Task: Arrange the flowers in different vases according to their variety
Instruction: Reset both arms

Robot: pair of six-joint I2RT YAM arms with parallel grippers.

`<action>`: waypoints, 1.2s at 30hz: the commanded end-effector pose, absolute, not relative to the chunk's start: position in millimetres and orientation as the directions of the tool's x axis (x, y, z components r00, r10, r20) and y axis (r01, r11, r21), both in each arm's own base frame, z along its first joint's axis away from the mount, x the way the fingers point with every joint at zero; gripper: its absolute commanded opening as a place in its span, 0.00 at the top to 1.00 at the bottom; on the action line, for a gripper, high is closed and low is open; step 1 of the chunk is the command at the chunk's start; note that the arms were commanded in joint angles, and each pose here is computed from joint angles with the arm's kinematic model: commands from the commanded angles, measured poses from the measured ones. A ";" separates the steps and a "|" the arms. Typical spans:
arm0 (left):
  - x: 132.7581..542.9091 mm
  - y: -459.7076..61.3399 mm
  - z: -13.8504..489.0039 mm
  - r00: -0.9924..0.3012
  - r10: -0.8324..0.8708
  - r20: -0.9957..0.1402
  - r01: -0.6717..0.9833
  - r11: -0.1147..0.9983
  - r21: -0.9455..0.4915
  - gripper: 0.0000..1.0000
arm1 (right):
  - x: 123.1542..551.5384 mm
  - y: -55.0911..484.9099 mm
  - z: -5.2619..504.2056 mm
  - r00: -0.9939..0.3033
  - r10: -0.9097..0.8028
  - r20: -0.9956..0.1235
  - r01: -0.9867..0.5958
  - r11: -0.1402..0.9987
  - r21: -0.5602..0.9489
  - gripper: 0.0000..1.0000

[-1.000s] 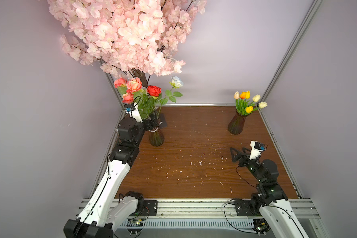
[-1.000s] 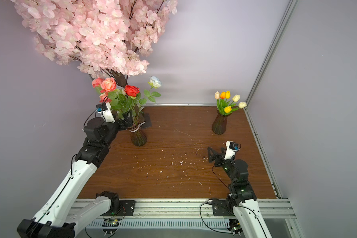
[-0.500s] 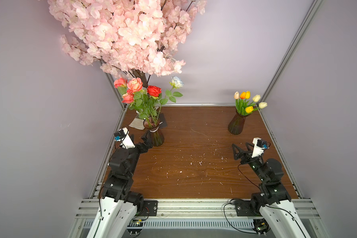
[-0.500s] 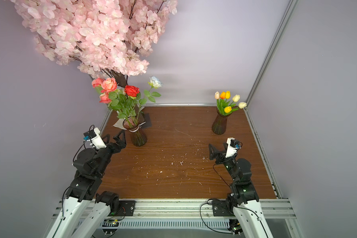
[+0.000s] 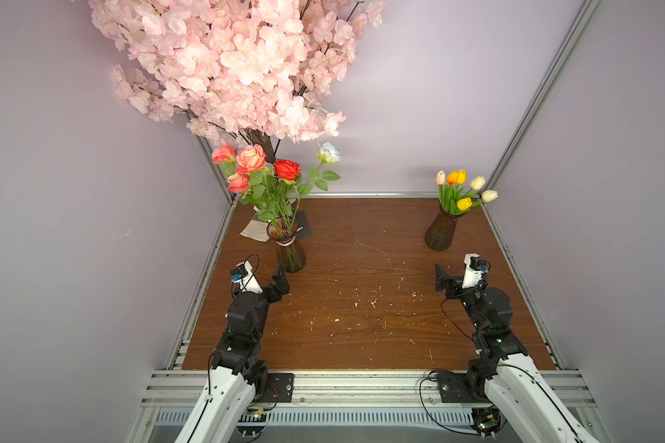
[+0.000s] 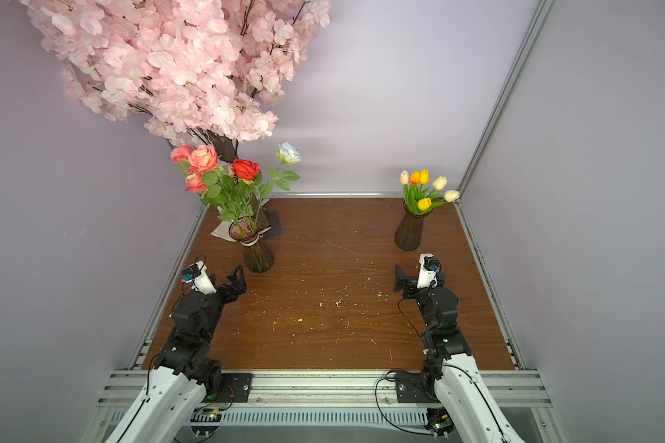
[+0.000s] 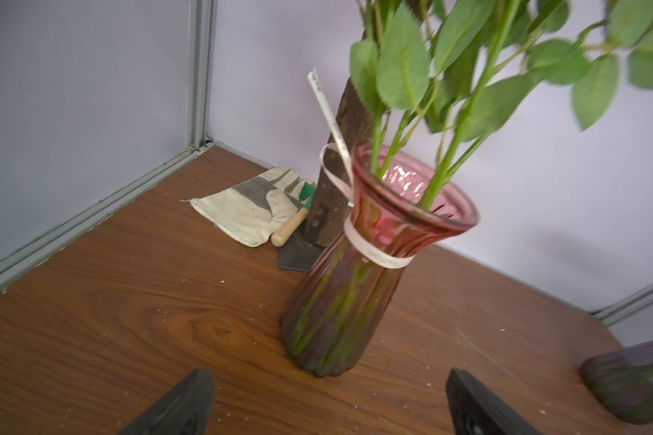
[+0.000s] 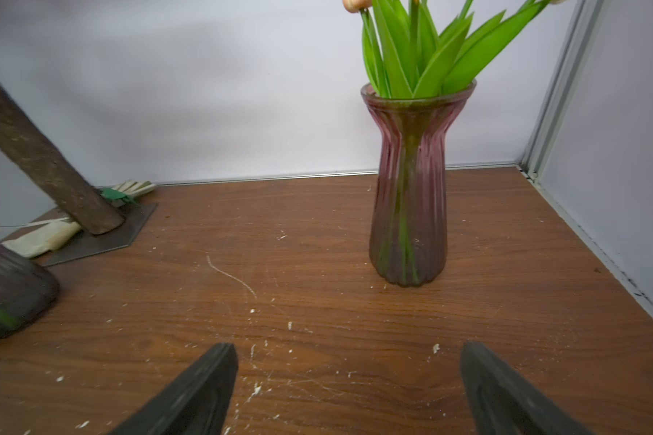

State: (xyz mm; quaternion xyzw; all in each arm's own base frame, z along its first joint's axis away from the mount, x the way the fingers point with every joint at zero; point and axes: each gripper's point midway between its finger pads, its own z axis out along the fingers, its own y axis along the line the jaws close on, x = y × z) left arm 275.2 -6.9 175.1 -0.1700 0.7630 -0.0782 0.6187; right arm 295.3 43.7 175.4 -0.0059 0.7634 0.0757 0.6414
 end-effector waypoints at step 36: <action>365.7 9.9 126.6 -0.104 0.083 -0.991 -0.121 0.988 0.095 0.00 | 372.1 6.8 123.3 -0.146 -0.062 -0.987 0.082 0.994 -0.075 0.00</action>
